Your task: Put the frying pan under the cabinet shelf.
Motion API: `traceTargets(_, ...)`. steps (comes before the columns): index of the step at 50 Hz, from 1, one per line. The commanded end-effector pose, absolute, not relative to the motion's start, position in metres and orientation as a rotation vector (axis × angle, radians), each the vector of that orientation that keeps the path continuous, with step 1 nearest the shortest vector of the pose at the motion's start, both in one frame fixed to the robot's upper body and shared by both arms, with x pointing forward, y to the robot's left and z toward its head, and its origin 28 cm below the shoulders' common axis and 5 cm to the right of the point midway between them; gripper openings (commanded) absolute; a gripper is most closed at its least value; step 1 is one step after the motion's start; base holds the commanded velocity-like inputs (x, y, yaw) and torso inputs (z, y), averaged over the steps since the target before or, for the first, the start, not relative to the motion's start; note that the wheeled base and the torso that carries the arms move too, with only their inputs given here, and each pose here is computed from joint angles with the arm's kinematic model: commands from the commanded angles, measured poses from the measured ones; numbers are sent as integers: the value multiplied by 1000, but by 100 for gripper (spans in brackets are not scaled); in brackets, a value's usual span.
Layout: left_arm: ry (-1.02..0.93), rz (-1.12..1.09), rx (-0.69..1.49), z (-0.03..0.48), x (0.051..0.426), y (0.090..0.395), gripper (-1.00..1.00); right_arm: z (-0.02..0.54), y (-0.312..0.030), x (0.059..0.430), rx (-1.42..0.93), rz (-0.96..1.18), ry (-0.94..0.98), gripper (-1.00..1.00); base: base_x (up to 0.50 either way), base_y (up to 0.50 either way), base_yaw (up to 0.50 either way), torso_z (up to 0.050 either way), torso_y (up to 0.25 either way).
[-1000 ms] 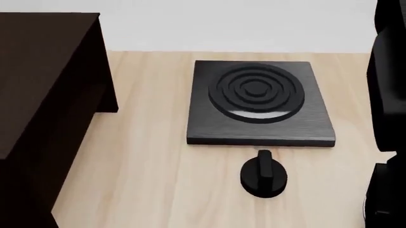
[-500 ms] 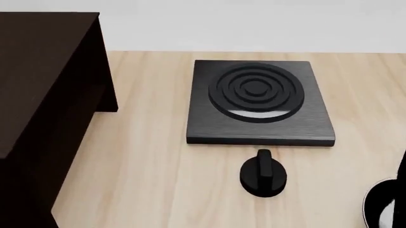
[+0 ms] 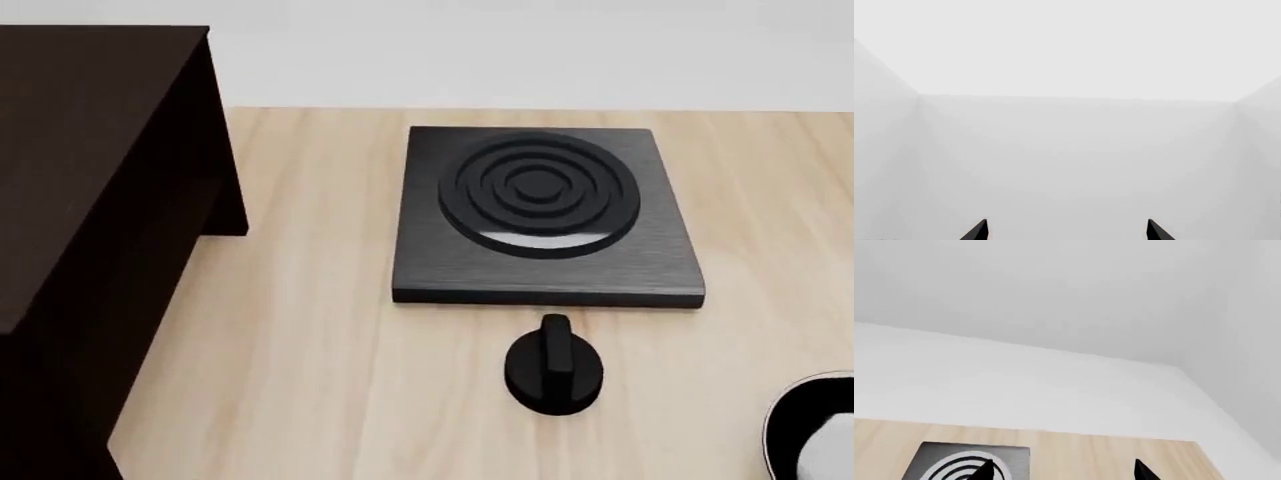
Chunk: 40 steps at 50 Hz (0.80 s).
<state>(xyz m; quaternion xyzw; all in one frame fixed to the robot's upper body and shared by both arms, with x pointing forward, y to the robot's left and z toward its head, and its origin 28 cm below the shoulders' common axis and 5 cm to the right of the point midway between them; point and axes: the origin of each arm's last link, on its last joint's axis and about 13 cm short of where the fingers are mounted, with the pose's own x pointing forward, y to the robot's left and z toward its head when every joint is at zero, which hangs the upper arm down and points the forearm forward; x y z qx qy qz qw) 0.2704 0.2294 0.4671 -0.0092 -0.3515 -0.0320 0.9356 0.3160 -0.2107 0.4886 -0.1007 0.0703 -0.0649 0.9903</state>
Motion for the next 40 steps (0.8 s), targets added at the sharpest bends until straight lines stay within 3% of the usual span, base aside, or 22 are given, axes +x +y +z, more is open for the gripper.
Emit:
traceTargets(1, -720, -68, -31, 467, 271, 230, 100, 496, -228, 295, -49, -165, 419, 100, 0, 0, 0, 0, 0)
traceTargets(14, -720, -67, -53, 464, 272, 232, 100, 466, -242, 293, -11, -135, 590, 100, 0, 0, 0, 0, 0)
traceTargets(18, -722, -66, -56, 464, 272, 233, 100, 444, -269, 280, -96, -381, 625, 100, 0, 0, -1, 0, 0)
traceTargets(20, -723, -65, -58, 465, 272, 233, 100, 430, -265, 279, -104, -414, 640, 100, 0, 0, 0, 0, 0)
traceTargets(25, -721, -66, -62, 463, 274, 233, 100, 417, -241, 267, 19, -115, 662, 100, 0, 0, 0, 0, 0)
traceTargets(40, -724, -67, -79, 456, 280, 235, 100, 370, -233, 234, 84, -56, 696, 100, 0, 0, 0, 0, 0)
